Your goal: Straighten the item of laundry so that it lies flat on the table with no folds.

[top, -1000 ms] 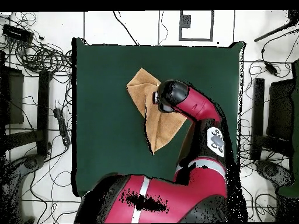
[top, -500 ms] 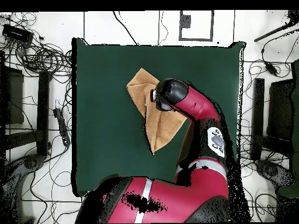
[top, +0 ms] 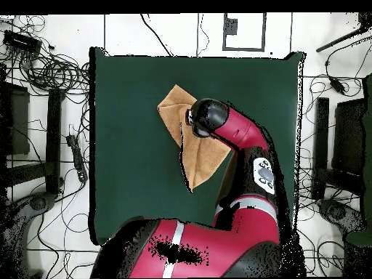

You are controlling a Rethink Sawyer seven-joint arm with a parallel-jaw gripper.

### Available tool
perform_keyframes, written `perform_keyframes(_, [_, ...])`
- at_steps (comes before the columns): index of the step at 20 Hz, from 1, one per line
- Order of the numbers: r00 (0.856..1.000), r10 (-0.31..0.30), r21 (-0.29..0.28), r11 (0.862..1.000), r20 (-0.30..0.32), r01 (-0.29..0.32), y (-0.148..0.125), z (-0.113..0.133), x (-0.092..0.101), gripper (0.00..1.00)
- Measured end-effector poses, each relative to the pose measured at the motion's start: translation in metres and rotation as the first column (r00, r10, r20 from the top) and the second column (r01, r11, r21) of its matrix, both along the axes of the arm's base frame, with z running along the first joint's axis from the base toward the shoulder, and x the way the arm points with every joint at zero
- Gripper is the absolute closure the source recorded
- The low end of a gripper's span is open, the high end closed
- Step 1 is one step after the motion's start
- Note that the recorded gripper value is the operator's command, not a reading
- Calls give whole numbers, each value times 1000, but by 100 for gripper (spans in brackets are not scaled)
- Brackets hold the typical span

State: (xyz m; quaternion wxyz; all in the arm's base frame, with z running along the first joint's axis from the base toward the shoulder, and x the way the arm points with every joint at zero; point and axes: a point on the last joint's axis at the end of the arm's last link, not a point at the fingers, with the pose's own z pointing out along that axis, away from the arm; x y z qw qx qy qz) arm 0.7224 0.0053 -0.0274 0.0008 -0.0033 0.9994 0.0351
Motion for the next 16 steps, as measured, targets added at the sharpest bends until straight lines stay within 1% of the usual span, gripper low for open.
perform_keyframes(3, [1000, 16, -26, 1000, 20, -16, 0, -2, 0, 0])
perform_keyframes(6, [999, 39, -52, 998, 17, -38, 0, -4, -2, 0])
perform_keyframes(11, [997, 81, -106, 991, 4, -80, 3, -8, -6, 0])
perform_keyframes(16, [995, 98, -129, 987, -1, -97, 5, -13, -5, 0])
